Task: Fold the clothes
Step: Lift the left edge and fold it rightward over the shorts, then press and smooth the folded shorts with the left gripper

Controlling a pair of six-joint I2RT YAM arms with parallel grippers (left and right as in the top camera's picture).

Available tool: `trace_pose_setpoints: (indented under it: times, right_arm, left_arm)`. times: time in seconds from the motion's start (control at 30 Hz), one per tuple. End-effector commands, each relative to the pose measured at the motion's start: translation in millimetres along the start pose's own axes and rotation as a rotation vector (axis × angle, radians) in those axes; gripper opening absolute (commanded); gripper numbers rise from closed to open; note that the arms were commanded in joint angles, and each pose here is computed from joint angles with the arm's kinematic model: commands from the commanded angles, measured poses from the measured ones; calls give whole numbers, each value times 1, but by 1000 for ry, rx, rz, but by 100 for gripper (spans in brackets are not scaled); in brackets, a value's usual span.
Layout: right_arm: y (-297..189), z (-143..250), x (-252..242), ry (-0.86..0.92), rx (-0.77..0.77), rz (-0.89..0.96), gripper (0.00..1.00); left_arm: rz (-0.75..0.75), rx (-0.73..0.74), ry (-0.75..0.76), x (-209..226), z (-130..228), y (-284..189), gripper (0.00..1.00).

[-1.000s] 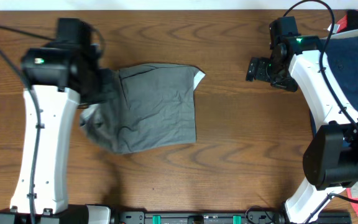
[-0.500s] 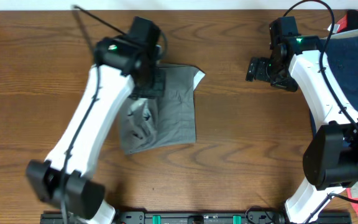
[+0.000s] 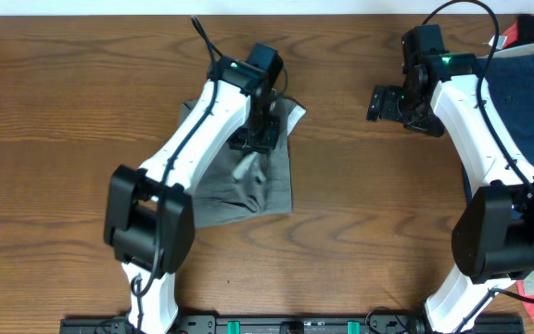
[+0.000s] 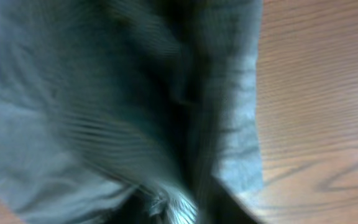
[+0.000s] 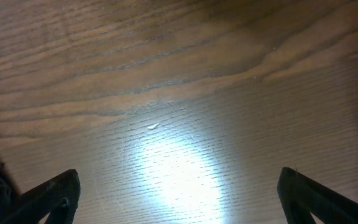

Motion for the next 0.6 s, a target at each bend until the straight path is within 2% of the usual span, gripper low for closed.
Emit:
trace_pose_setpoints:
  times: [0.0, 0.07, 0.33, 0.57]
  right_arm:
    - [-2, -2, -1, -9, -11, 6, 99]
    - [-2, -2, -1, -9, -11, 6, 99]
    - [-2, -2, -1, -9, -11, 6, 99]
    - [-2, -2, -1, -9, -11, 6, 99]
  left_arm:
    - [-5, 25, -12, 1, -2, 12, 42]
    - [-5, 25, -12, 1, -3, 15, 60]
    - [2, -12, -8, 0, -1, -4, 61]
    - [25, -144, 5, -4, 4, -56, 61]
Point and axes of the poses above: each gripper's point midway between its finger pads, its own y axis out along the fingers, its own x axis along the line the jaws close on, z = x × y, the point moved 3 cm from there along -y, back along the fingers, and after that the axes turned 5 degrees about y, right-handed, at the moved point
